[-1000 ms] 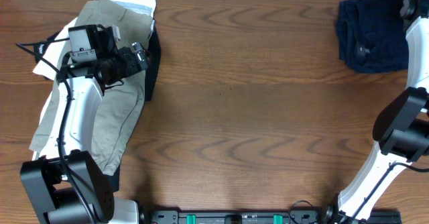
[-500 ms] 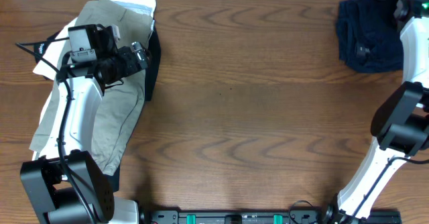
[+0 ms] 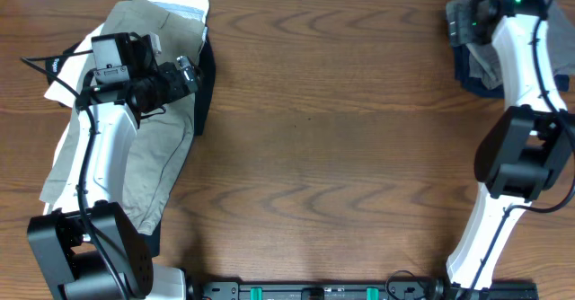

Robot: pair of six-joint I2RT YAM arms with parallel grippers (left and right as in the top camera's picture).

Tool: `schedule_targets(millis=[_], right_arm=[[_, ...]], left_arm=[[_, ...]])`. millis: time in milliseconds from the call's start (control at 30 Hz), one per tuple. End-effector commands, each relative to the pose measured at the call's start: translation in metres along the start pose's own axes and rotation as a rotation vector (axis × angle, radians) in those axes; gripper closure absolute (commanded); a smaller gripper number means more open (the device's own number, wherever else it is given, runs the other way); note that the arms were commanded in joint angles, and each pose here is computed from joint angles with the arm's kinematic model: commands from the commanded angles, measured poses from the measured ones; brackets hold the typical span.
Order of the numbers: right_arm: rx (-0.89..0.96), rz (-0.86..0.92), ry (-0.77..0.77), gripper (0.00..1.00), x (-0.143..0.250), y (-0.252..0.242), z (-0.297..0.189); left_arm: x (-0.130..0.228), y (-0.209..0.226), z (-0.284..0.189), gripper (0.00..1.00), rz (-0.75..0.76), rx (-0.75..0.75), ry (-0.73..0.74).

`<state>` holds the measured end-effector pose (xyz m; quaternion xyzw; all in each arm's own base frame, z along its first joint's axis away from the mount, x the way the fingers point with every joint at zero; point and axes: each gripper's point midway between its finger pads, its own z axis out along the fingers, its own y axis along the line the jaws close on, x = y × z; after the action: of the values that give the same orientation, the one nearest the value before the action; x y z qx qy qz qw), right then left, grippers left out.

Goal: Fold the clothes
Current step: 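Lower the folded pants onto the navy clothes at top right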

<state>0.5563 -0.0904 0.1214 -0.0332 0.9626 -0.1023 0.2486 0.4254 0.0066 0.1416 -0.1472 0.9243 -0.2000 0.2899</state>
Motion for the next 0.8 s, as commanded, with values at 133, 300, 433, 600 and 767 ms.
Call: schedule_targets(millis=[133, 300, 433, 600, 767], right_arm=[[-0.144, -0.016, -0.047, 0.23, -0.018, 0.055, -0.027], [-0.117, 0.044, -0.202, 0.17, -0.053, 0.037, -0.069], [-0.074, 0.152, -0.325, 0.07, -0.077, -0.004, -0.077], [-0.067, 0.21, -0.376, 0.01, -0.08, -0.047, -0.06], [-0.012, 0.237, -0.363, 0.01, -0.065, -0.09, -0.025]], left_arm=[[0.006, 0.004, 0.005, 0.02, 0.007, -0.001, 0.021], [0.006, 0.004, 0.005, 0.02, 0.007, -0.001, 0.021], [0.006, 0.004, 0.005, 0.02, 0.018, -0.001, 0.021], [0.006, 0.004, 0.005, 0.02, 0.018, -0.001, 0.021], [0.006, 0.004, 0.005, 0.02, 0.026, -0.001, 0.021]])
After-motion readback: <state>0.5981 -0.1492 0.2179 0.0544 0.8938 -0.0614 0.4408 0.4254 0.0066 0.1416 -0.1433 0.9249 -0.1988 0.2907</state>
